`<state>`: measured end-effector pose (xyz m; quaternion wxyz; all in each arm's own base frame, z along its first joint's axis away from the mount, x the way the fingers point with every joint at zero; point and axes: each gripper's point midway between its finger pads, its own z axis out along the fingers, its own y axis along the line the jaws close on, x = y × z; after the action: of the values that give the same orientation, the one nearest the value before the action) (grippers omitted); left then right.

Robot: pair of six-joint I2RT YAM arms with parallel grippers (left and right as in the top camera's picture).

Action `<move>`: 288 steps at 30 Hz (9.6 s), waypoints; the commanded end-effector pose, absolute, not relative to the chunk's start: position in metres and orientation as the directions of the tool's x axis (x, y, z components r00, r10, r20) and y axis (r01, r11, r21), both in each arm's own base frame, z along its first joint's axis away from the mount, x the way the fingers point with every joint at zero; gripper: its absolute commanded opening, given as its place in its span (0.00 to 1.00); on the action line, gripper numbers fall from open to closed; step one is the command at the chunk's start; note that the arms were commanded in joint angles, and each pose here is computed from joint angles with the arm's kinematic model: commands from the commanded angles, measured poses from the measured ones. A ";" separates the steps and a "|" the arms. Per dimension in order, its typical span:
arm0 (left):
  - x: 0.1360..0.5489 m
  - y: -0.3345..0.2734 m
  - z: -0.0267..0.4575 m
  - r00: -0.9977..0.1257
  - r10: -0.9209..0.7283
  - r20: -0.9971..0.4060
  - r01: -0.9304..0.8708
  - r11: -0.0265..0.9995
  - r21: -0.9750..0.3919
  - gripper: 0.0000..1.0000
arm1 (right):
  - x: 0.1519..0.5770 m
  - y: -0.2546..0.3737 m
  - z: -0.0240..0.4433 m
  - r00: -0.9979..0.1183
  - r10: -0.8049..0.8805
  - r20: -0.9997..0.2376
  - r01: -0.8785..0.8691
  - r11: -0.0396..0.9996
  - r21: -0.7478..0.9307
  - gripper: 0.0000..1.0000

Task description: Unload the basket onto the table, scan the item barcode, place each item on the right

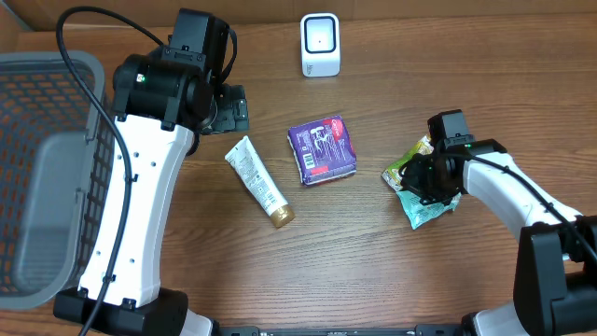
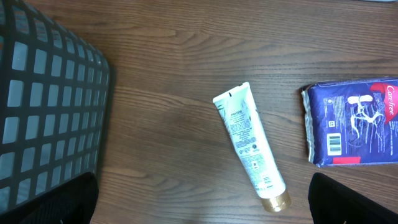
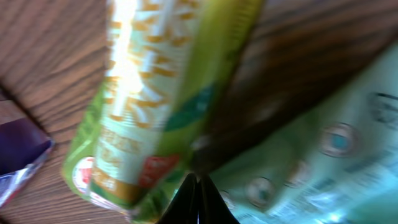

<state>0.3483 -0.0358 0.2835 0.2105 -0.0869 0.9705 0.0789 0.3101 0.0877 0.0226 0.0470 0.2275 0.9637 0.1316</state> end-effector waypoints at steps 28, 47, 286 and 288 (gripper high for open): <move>0.349 -0.032 0.282 -0.897 -0.131 -0.421 -0.205 0.970 0.133 1.00 | 0.408 0.121 0.152 -0.807 -0.136 -0.574 -0.276 0.947 0.164 0.93; 0.349 -0.032 0.282 -0.898 -0.131 -0.421 -0.204 0.970 0.133 1.00 | 0.369 0.063 0.045 -0.857 -0.477 -0.193 -0.470 0.879 -0.085 0.82; 0.353 0.048 0.278 -0.885 -0.260 -0.387 -0.292 0.956 0.027 0.99 | 0.613 0.195 0.147 -0.430 -0.842 -0.326 -0.226 0.450 -0.864 0.04; 0.353 0.048 0.278 -0.885 -0.260 -0.387 -0.292 0.956 0.027 1.00 | 0.611 0.197 0.144 -0.432 -0.846 -0.314 -0.240 0.443 -0.864 0.04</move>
<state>0.3534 0.0494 0.2811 0.1977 -0.1530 0.9674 0.0414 0.6126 0.1906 0.1272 0.3771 -0.3787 0.7552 -0.3796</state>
